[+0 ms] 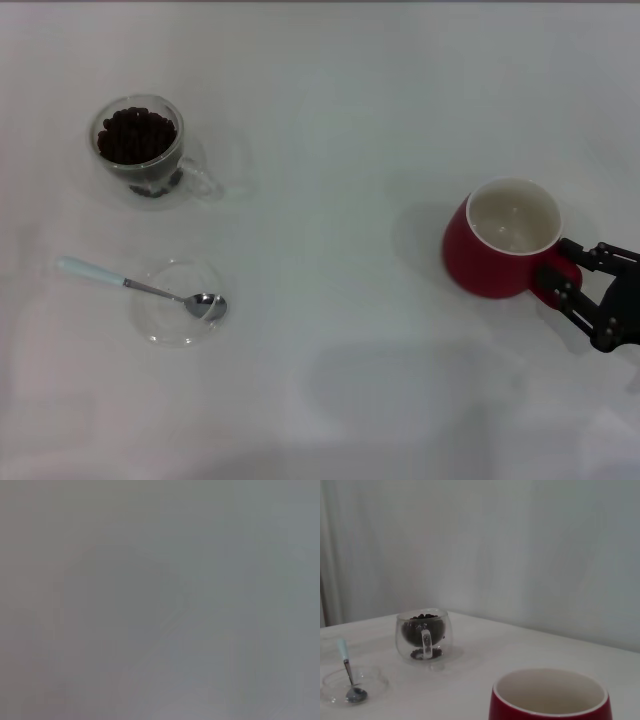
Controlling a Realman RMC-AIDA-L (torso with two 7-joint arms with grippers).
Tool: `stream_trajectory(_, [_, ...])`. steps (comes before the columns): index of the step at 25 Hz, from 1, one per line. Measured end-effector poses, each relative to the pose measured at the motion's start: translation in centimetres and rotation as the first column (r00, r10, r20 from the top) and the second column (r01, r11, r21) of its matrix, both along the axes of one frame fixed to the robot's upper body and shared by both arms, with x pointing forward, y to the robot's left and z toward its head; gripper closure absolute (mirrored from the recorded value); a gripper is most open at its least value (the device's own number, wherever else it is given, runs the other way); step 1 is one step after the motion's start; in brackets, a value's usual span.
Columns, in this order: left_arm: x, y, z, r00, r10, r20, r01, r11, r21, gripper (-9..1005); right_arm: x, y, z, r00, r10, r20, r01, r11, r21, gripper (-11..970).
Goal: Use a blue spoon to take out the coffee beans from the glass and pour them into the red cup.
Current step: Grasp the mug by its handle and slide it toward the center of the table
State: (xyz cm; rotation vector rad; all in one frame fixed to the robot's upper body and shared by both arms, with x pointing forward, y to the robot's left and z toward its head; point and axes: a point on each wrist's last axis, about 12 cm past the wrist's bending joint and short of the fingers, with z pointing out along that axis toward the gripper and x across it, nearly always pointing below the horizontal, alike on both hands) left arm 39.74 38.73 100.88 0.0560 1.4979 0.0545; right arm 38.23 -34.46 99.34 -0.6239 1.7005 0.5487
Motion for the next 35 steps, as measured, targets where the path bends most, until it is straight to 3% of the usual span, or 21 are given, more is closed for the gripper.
stream_trajectory(26, [-0.4, 0.2, -0.1, 1.0, 0.007, -0.007, -0.006, 1.0, 0.006, 374, 0.4, 0.8, -0.3, 1.0, 0.008, 0.009, -0.008, 1.0, -0.008, 735])
stream_trajectory(35, [-0.3, 0.1, -0.1, 1.0, 0.006, -0.006, -0.006, 1.0, 0.001, 375, 0.8, 2.7, -0.3, 0.995, 0.099, 0.018, -0.099, 0.995, 0.027, 716])
